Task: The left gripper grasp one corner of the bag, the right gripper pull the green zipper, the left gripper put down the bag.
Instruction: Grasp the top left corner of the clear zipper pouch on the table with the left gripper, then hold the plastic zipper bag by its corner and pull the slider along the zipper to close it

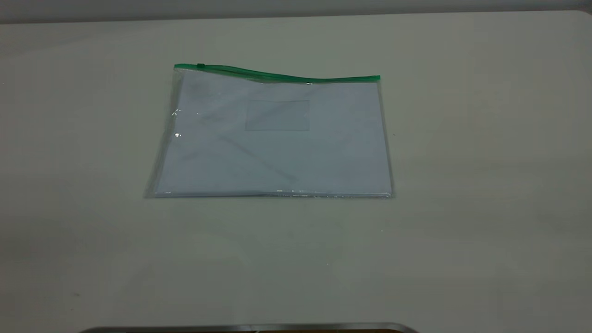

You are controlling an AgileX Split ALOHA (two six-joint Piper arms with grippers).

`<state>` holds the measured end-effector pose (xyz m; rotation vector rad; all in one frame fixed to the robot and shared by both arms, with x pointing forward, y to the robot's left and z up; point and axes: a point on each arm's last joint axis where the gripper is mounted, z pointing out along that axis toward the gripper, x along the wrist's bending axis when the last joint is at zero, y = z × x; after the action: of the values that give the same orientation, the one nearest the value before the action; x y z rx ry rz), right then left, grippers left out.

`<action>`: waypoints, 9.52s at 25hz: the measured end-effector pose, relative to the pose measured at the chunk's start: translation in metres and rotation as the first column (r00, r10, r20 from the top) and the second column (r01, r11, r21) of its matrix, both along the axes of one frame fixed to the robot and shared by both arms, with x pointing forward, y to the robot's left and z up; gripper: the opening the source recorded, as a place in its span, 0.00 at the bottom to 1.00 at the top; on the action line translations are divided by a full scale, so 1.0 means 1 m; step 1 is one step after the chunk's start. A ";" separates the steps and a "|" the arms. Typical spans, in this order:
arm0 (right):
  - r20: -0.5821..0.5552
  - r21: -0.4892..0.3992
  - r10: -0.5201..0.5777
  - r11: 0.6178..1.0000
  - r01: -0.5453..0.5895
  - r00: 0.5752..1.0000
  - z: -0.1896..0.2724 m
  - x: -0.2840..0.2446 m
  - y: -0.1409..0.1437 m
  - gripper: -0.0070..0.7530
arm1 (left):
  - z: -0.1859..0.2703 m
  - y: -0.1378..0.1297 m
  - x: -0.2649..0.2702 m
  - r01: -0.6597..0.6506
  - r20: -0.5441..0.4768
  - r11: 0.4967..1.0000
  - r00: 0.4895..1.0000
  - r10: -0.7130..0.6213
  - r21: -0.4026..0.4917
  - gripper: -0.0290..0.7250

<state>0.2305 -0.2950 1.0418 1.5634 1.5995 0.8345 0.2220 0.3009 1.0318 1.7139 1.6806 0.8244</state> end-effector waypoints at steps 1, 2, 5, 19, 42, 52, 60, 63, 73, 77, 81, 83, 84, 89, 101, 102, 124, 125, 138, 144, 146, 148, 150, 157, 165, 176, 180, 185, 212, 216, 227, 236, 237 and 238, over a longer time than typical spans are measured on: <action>0.000 0.000 0.000 1.000 0.000 1.000 0.000 0.000 0.000 0.73 | 0.000 0.000 0.000 0.000 0.000 1.000 1.000 0.000 0.000 0.81; 0.000 0.000 0.000 1.000 0.000 1.000 0.000 0.000 0.000 0.73 | 0.000 0.000 0.000 0.000 0.000 1.000 1.000 0.000 0.000 0.81; 0.000 0.000 0.000 1.000 0.000 1.000 0.000 0.000 0.000 0.73 | 0.000 0.000 0.000 0.000 0.000 1.000 1.000 0.000 0.000 0.81; 0.000 0.000 0.000 1.000 0.000 1.000 0.000 0.000 0.000 0.73 | 0.000 0.000 0.000 0.000 0.000 1.000 1.000 0.000 0.000 0.81; 0.000 0.000 0.000 1.000 0.000 1.000 0.000 0.000 0.000 0.73 | 0.010 0.001 0.029 -0.016 -0.166 1.000 0.986 0.013 -0.011 0.81; 0.000 0.003 -0.002 1.000 0.002 1.000 0.000 0.000 0.000 0.73 | 0.048 0.001 0.132 -0.021 -0.286 0.999 0.958 0.012 -0.030 0.81; 0.001 0.023 -0.016 1.000 0.016 1.000 0.000 0.000 0.000 0.73 | 0.053 -0.006 0.238 0.119 -0.371 0.991 0.919 -0.135 -0.065 0.81; 0.001 0.023 -0.016 1.000 0.016 1.000 0.000 0.000 0.000 0.73 | 0.042 -0.011 0.274 0.187 -0.389 0.978 0.897 -0.208 -0.092 0.81; 0.001 0.023 -0.016 1.000 0.016 1.000 0.000 0.000 0.000 0.73 | -0.025 -0.016 0.365 0.262 -0.456 0.952 0.835 -0.307 -0.160 0.80; 0.001 0.023 -0.016 1.000 0.016 1.000 0.000 0.000 0.000 0.73 | -0.064 -0.019 0.400 0.285 -0.494 0.937 0.796 -0.349 -0.203 0.80; 0.001 0.022 -0.016 1.000 0.016 1.000 0.000 0.000 0.000 0.73 | -0.096 -0.024 0.426 0.315 -0.519 0.912 0.751 -0.408 -0.261 0.80; 0.001 0.022 -0.016 1.000 0.016 1.000 0.000 0.000 0.000 0.73 | -0.112 -0.025 0.437 0.351 -0.529 0.894 0.721 -0.448 -0.278 0.80; 0.001 0.022 -0.016 1.000 0.016 1.000 0.000 0.000 0.000 0.73 | -0.116 -0.026 0.442 0.367 -0.529 0.885 0.710 -0.465 -0.286 0.80; 0.001 0.027 -0.019 0.999 0.019 1.000 0.000 0.000 0.000 0.73 | -0.146 -0.029 0.466 0.412 -0.532 0.852 0.666 -0.524 -0.323 0.80; 0.002 0.047 -0.032 0.998 0.031 1.000 0.000 0.000 0.000 0.73 | -0.216 -0.038 0.500 0.490 -0.467 0.768 0.609 -0.641 -0.413 0.80; 0.002 0.049 -0.032 0.998 0.032 0.999 0.000 0.000 0.000 0.73 | -0.219 -0.039 0.502 0.496 -0.460 0.762 0.608 -0.647 -0.416 0.80; 0.003 0.068 -0.022 0.997 0.022 1.000 0.000 0.000 0.001 0.73 | -0.255 -0.047 0.514 0.512 -0.365 0.712 0.622 -0.693 -0.480 0.80; 0.003 0.068 -0.022 0.997 0.022 1.000 0.000 0.000 0.001 0.73 | -0.256 -0.047 0.514 0.506 -0.361 0.711 0.625 -0.692 -0.488 0.80; 0.002 0.068 -0.022 0.997 0.022 1.000 0.000 0.000 0.001 0.73 | -0.262 -0.059 0.511 0.525 -0.229 0.603 0.610 -0.759 -0.601 0.63; 0.002 0.068 -0.022 0.997 0.022 1.000 0.000 0.000 0.001 0.73 | -0.261 -0.060 0.510 0.534 -0.223 0.586 0.593 -0.773 -0.610 0.36; 0.002 0.068 -0.022 0.997 0.022 1.000 0.000 0.000 0.001 0.73 | -0.261 -0.060 0.510 0.552 -0.215 0.578 0.585 -0.782 -0.601 0.27; 0.002 0.068 -0.022 0.997 0.022 1.000 0.000 0.000 0.001 0.73 | -0.261 -0.060 0.510 0.577 -0.204 0.569 0.575 -0.793 -0.586 0.18; 0.002 0.068 -0.022 0.997 0.022 1.000 0.000 0.000 0.001 0.73 | -0.261 -0.060 0.509 0.599 -0.194 0.558 0.563 -0.804 -0.575 0.11; -0.129 0.040 0.012 0.999 -0.007 0.992 0.010 0.026 0.000 0.73 | -0.243 -0.062 0.516 0.734 -0.124 0.454 0.459 -0.880 -0.506 0.11; -0.250 0.038 0.105 0.994 -0.099 0.963 0.033 0.102 -0.001 0.73 | -0.182 -0.063 0.542 0.900 -0.116 0.330 0.310 -0.944 -0.286 0.11; -0.267 0.117 0.267 0.963 -0.243 0.926 -0.011 0.214 0.002 0.73 | -0.176 -0.140 0.531 0.963 -0.169 0.170 0.136 -0.976 -0.209 0.11; -0.277 0.133 0.305 0.951 -0.278 0.911 -0.036 0.241 0.003 0.73 | -0.177 -0.184 0.517 0.978 -0.167 0.070 0.037 -0.985 -0.195 0.11; -0.258 0.143 0.335 0.941 -0.307 0.906 -0.059 0.268 0.003 0.73 | -0.180 -0.222 0.500 0.988 -0.208 -0.078 -0.105 -0.973 -0.133 0.11; -0.295 0.313 0.731 0.683 -0.660 0.616 -0.169 0.360 0.097 0.73 | -0.184 -0.282 0.466 0.931 -0.278 -0.364 -0.355 -0.893 -0.018 0.11; -0.290 0.322 0.722 0.691 -0.647 0.628 -0.176 0.361 0.098 0.73 | -0.182 -0.284 0.466 0.934 -0.250 -0.357 -0.351 -0.902 -0.021 0.11; -0.225 0.328 0.687 0.721 -0.611 0.691 -0.171 0.368 0.098 0.73 | -0.181 -0.287 0.464 0.934 -0.229 -0.357 -0.352 -0.907 -0.021 0.11; -0.223 0.331 0.684 0.723 -0.606 0.695 -0.171 0.369 0.098 0.73 | -0.181 -0.306 0.456 0.928 -0.228 -0.372 -0.360 -0.905 0.010 0.11; -0.223 0.331 0.684 0.723 -0.606 0.695 -0.171 0.369 0.098 0.73 | -0.181 -0.308 0.456 0.930 -0.229 -0.368 -0.354 -0.907 0.018 0.11; -0.223 0.332 0.685 0.723 -0.606 0.694 -0.171 0.368 0.098 0.73 | -0.181 -0.308 0.456 0.931 -0.229 -0.365 -0.350 -0.908 0.024 0.11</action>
<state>0.5989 -0.1967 0.8707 1.3224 2.4655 1.2147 0.6780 -0.0075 0.8506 2.4370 -0.4971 -0.1076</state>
